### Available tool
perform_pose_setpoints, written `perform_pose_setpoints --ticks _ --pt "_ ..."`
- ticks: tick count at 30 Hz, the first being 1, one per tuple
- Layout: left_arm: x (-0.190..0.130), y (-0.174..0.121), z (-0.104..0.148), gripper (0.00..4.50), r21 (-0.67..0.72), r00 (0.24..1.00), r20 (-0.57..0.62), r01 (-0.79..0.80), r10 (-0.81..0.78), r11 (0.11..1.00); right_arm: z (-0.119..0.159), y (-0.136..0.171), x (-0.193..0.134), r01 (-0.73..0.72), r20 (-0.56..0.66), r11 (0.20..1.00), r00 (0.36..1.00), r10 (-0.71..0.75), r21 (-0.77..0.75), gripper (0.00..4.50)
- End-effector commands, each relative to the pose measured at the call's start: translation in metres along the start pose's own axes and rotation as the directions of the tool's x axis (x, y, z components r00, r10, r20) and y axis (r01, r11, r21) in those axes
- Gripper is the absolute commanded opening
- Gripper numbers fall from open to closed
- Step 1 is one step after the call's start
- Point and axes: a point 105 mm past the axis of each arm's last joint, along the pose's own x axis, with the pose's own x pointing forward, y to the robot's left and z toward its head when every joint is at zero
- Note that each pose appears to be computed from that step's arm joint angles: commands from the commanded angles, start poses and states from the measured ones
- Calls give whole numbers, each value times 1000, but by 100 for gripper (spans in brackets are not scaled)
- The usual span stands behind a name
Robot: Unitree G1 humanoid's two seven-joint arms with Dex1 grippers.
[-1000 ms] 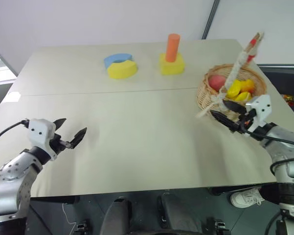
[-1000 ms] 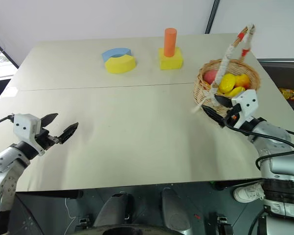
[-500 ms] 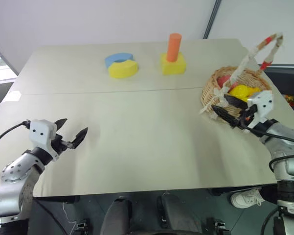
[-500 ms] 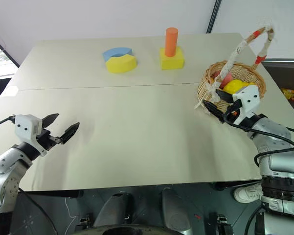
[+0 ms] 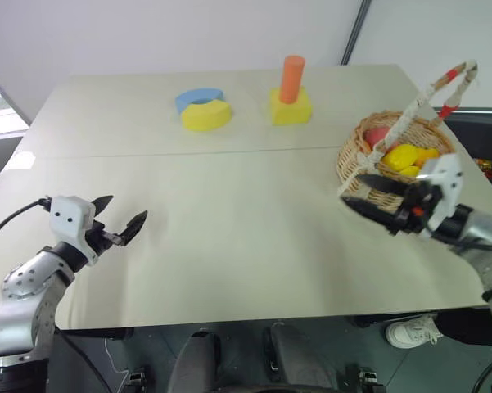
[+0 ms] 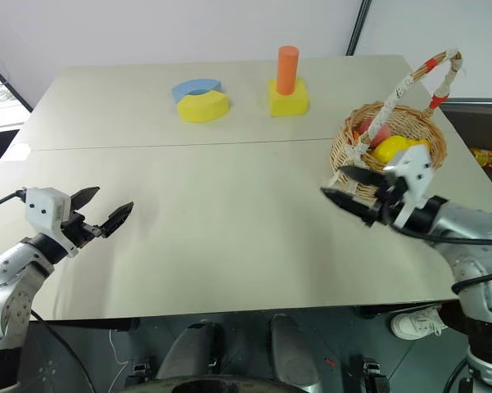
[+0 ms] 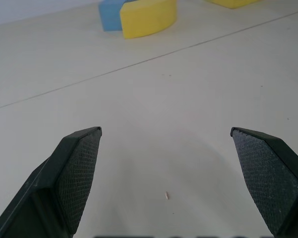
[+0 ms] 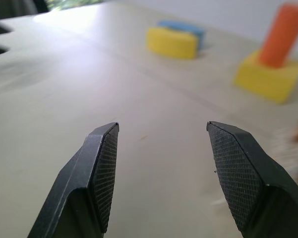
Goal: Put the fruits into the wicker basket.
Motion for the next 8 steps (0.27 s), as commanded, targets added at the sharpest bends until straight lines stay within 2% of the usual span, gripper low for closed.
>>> perform_pose_setpoints --ticks 1,8 --pt "-9 1 4 450 18 1000 7 -20 20 1000 -6 2 9 3 9 1000 1000 -3 -24 292" --pt "-23 2 -2 450 11 998 -16 -57 57 998 -12 -12 19 45 36 998 998 -43 -38 292"
